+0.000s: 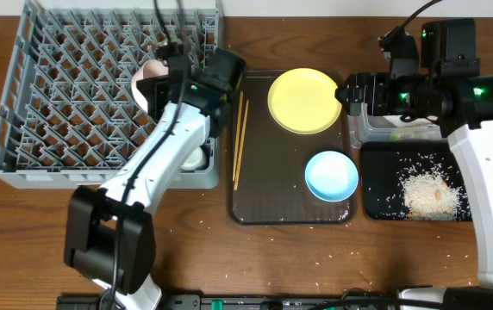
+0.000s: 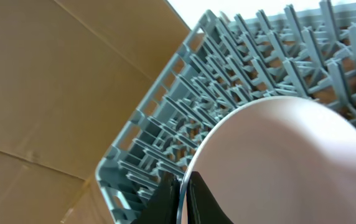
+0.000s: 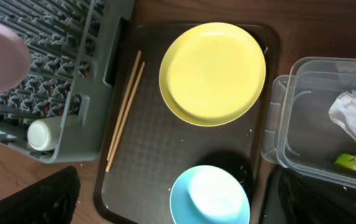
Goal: Sort waste into correct bins and load items into the dishwasher
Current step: 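Lift the pink bowl and carry it left over the dish rack, then lower the pink bowl upright into the rack and open the left gripper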
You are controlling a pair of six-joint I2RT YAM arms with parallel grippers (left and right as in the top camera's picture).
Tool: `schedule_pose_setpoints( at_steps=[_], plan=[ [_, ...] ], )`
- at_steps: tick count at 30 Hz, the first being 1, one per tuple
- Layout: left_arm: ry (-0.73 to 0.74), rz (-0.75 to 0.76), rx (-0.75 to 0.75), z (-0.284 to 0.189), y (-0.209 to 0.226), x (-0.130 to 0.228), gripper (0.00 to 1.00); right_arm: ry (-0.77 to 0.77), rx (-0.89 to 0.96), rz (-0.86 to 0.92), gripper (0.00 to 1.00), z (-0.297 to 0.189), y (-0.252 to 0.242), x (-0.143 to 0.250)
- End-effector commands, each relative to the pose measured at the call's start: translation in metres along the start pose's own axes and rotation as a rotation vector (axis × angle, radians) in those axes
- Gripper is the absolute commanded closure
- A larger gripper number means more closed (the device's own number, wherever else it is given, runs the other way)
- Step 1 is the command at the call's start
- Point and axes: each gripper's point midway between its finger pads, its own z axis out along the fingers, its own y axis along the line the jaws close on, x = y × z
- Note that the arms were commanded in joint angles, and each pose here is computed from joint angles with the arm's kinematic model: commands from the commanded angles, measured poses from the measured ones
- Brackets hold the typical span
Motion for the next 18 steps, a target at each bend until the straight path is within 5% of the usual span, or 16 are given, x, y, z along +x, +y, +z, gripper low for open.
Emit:
schedule_pose_setpoints(
  at_steps=[1,18],
  plan=[
    [-0.049,0.019,-0.103,0.002,0.005,-0.004,0.93,-0.003,0.002,-0.003,0.01,-0.001,0.001,-0.001],
    [-0.075,0.116,-0.082,-0.011,-0.018,0.013,0.93,-0.003,0.002,-0.003,0.01,-0.001,0.001,-0.001]
  ],
)
